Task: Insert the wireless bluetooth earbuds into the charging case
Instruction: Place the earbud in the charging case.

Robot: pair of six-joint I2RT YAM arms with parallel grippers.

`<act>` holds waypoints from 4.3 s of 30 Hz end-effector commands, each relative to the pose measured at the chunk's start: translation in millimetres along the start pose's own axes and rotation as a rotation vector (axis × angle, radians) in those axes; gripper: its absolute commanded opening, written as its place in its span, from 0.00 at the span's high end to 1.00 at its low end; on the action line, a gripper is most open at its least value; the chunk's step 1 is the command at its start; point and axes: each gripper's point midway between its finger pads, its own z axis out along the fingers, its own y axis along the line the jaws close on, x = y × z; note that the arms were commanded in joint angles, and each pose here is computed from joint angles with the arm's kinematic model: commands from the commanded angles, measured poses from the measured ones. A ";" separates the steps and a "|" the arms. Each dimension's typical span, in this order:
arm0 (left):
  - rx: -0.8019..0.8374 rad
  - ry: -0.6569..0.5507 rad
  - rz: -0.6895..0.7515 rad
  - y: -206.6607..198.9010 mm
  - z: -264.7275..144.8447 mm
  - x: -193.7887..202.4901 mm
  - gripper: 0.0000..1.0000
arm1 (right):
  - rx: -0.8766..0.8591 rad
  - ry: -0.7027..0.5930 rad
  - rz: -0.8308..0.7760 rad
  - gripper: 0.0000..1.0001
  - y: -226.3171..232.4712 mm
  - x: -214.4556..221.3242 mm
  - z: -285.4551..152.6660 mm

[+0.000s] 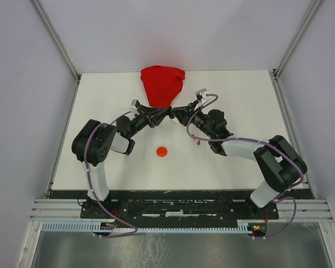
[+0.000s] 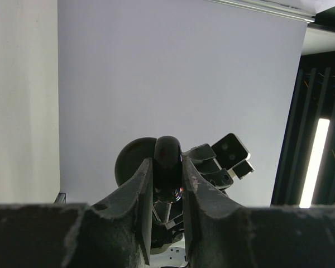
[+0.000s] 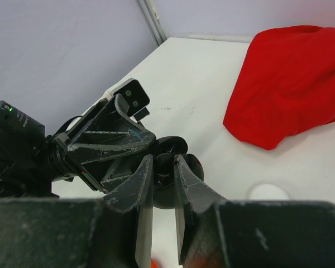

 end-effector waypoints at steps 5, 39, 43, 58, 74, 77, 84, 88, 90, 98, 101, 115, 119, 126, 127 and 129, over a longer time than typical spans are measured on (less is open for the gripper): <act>0.138 0.043 0.060 -45.9 5.2 11.6 0.97 | -0.039 -0.045 0.009 0.89 6.7 -10.3 -1.6; -0.002 0.034 0.142 -0.2 4.3 3.5 0.97 | 0.519 0.183 -0.152 0.30 -60.4 -68.7 -54.7; -0.042 0.051 0.200 4.6 4.3 6.4 0.97 | 0.604 0.293 -0.189 0.24 -76.2 -69.3 -67.5; -0.118 0.147 0.347 14.2 5.1 17.1 0.97 | 0.452 0.667 -0.109 0.20 -85.4 2.2 -63.6; -0.108 0.213 0.366 12.2 13.6 30.2 0.97 | 0.359 0.703 -0.047 0.20 -78.6 27.1 -47.5; -0.110 0.216 0.368 11.6 15.5 30.6 0.97 | 0.348 0.707 -0.039 0.20 -77.5 28.8 -46.1; -0.123 0.219 0.371 13.7 20.9 30.6 0.97 | 0.318 0.701 -0.029 0.20 -71.2 27.5 -43.6; -0.131 0.214 0.369 17.1 23.9 28.8 0.97 | 0.302 0.698 -0.025 0.20 -67.3 27.0 -42.3; -0.132 0.213 0.366 18.2 25.3 28.6 0.97 | 0.296 0.699 -0.024 0.20 -65.7 27.6 -42.1; -0.137 0.193 0.356 20.8 29.5 23.7 0.97 | 0.275 0.703 -0.023 0.21 -58.3 29.6 -41.5; -0.138 0.186 0.353 21.2 31.1 22.0 0.97 | 0.272 0.706 -0.024 0.21 -57.0 30.5 -41.4; -0.135 0.164 0.336 23.0 33.7 19.8 0.97 | 0.301 0.695 -0.046 0.21 -57.4 28.9 -43.3; -0.119 0.102 0.292 17.2 34.6 12.6 0.97 | 0.395 0.616 -0.083 0.20 -71.2 18.9 -52.8; -0.063 -0.031 0.166 5.5 37.3 -4.8 0.97 | 0.433 0.404 -0.116 0.19 -79.1 4.3 -60.4; -0.057 -0.046 0.150 4.0 37.9 -6.1 0.97 | 0.422 0.355 -0.124 0.17 -78.3 -0.8 -56.5; -0.049 -0.078 0.114 1.2 39.3 -9.2 0.97 | 0.401 0.298 -0.144 0.14 -76.1 -2.2 -53.0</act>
